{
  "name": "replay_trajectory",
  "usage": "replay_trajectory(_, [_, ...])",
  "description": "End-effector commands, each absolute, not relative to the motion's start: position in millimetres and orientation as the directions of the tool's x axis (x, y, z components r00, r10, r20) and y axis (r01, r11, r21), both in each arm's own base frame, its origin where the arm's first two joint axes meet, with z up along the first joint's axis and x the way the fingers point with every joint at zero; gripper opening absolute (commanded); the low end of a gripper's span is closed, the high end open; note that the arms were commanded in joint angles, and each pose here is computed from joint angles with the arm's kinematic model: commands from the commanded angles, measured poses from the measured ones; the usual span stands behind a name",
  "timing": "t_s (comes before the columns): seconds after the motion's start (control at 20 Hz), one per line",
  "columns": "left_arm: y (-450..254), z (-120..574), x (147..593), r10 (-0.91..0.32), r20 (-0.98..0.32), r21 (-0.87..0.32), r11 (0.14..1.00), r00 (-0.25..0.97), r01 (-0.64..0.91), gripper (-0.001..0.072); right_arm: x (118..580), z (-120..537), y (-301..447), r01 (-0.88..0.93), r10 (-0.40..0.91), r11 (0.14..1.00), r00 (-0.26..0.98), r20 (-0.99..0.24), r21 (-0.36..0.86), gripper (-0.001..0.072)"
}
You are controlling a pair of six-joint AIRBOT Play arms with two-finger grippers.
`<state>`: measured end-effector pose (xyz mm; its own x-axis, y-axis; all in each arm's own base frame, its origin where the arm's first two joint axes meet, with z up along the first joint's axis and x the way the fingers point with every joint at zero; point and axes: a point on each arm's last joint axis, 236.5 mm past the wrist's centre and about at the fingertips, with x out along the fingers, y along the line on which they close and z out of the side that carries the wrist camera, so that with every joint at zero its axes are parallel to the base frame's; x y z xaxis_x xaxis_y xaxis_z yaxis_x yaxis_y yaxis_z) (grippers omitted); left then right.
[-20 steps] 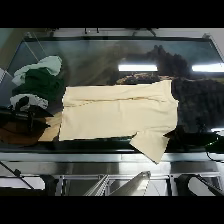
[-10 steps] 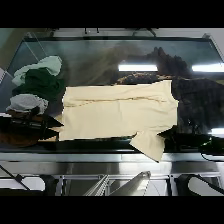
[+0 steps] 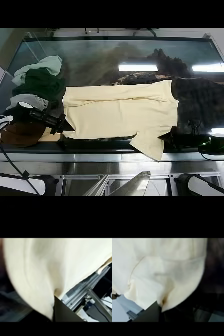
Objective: Fold the shirts.
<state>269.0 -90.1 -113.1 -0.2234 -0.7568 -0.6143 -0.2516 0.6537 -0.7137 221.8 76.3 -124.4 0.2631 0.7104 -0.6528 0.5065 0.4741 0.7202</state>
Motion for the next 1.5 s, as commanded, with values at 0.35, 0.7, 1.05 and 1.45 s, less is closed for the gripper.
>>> replay_trajectory(0.35, [-48.0,-79.7,270.9,-0.724,-0.62,-0.66,0.689,-0.302,-0.298,0.0014,258.3,-62.3,33.8,0.42,0.741,0.382,0.394,-0.544,0.824,0.0022])
replay_trajectory(0.7, [-59.9,-53.6,292.5,-0.793,-0.56,-0.747,0.608,-0.24,-0.268,0.0016,321.7,-5.8,46.3,0.232,0.742,0.24,0.583,-0.332,0.943,0.0022])
replay_trajectory(1.05, [-61.2,-45.8,360.0,-0.762,-0.626,-0.74,0.648,-0.165,-0.183,0.0015,432.8,15.4,55.9,0.104,0.724,0.395,0.577,-0.379,0.913,0.0023])
replay_trajectory(1.45, [-63.7,-88.3,441.7,-0.737,-0.662,-0.719,0.676,-0.138,-0.164,0.0014,520.2,-46.2,43.8,0.13,0.708,0.429,0.567,-0.421,0.894,0.0023])
